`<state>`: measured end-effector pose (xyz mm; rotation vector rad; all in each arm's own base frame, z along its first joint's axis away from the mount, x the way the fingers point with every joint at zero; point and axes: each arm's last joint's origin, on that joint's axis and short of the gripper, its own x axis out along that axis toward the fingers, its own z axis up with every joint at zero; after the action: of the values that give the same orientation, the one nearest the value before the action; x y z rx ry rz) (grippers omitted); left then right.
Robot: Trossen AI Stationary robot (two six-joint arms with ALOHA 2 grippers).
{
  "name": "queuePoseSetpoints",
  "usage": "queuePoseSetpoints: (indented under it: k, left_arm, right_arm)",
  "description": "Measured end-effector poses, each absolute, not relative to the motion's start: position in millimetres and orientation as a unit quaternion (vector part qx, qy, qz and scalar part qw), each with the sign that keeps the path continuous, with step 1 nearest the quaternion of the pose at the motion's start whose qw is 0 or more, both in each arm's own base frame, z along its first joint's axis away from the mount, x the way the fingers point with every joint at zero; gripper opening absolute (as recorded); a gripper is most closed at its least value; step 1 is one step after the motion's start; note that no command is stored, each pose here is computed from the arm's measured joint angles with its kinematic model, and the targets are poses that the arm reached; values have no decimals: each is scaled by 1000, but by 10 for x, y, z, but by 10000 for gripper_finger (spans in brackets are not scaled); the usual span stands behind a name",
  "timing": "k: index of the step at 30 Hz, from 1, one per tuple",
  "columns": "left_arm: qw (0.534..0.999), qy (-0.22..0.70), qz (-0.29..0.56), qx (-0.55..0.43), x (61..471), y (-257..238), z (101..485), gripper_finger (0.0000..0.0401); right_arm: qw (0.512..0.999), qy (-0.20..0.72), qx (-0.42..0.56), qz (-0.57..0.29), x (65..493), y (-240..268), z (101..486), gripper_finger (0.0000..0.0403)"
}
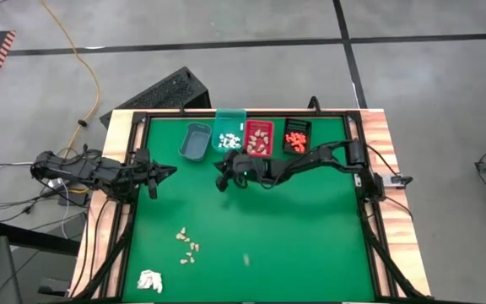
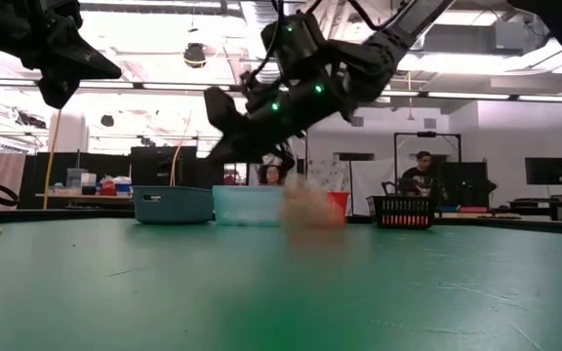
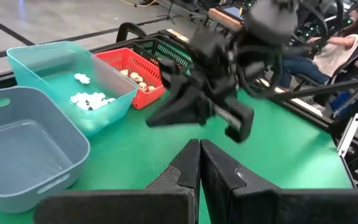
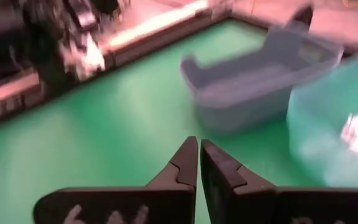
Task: Sort Halloween decoration
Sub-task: Put the white skull toy into the blue bin
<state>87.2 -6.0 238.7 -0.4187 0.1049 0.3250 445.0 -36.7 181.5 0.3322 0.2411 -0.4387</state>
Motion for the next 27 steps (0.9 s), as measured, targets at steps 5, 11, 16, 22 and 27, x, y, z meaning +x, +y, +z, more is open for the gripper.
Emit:
queuePoseSetpoints:
  k: [5,11,16,22,27]
  left_arm:
    - [962,51,159,-214,872,-62,2387,0]
    - [968,59,151,-192,873,-66,2383,0]
    - [967,57,152,-197,873,-65,2384,0]
    - [969,59,151,-188,873,-66,2384,0]
    - [969,59,149,-186,873,-66,2385,0]
  right_arm:
    - [970,130,163,-125,4462,-464,1980,39]
    - [980,137,139,-25,4038,18,2871,24]
    - [982,179,51,-25,3268,466,3522,3]
    - [950,243,123,-150,2147,901,3783,1]
    - [935,173,200,-235,1397,1215,3622,0]
